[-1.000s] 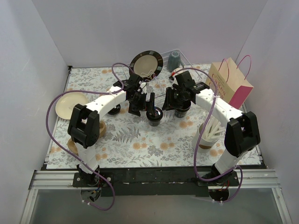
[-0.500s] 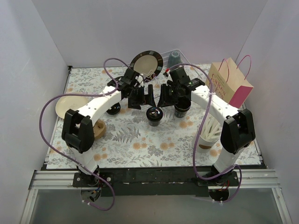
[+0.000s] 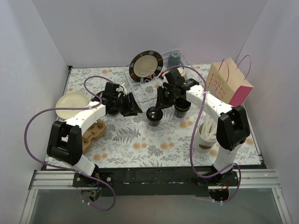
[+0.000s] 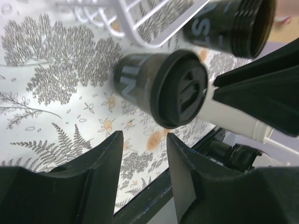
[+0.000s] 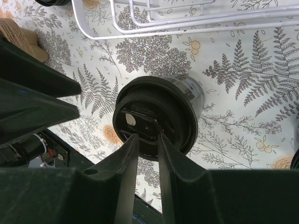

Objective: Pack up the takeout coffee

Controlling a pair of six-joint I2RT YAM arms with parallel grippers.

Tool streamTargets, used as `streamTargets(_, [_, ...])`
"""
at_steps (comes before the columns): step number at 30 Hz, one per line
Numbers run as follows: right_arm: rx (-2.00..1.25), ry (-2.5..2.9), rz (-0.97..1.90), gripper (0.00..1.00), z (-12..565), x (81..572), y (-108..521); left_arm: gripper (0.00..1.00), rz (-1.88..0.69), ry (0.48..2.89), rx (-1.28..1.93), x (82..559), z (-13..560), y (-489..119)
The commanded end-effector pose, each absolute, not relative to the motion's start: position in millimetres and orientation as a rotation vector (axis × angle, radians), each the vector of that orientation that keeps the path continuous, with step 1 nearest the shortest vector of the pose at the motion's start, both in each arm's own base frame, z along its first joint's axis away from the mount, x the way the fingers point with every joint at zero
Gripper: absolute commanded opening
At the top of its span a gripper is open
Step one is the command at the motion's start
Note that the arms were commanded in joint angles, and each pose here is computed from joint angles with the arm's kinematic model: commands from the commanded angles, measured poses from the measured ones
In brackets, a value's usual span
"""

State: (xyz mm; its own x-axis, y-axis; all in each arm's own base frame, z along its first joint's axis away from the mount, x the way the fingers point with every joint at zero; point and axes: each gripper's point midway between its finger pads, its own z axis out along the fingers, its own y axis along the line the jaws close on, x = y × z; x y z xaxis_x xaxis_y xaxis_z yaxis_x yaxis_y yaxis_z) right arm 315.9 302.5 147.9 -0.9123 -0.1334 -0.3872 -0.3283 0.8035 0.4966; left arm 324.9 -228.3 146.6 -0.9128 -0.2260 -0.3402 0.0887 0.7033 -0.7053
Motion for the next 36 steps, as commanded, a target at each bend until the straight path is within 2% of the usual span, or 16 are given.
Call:
streamTargets(1, [-0.401,2.646,0.813,0.31,147.1,315.7,304.0,0.4,-1.169,2.428,-0.018,321.7,157.6,-240.0])
streamTargets(7, [-0.415,2.68,0.792,0.31,131.6,308.6,302.5,0.34,-1.193,2.419,-0.005,319.8,140.2,-246.0])
streamTargets(12, [-0.418,2.691,0.783,0.3,126.1,305.7,300.6,0.33,-1.175,2.449,-0.007,319.2,118.7,-247.7])
streamTargets(28, [-0.419,2.717,0.77,0.3,113.0,301.1,297.0,0.4,-1.188,2.412,0.033,333.8,116.8,-254.9])
streamTargets(36, [-0.423,2.731,0.76,0.3,108.6,299.2,295.2,0.48,-1.156,2.368,0.04,336.2,130.0,-251.2])
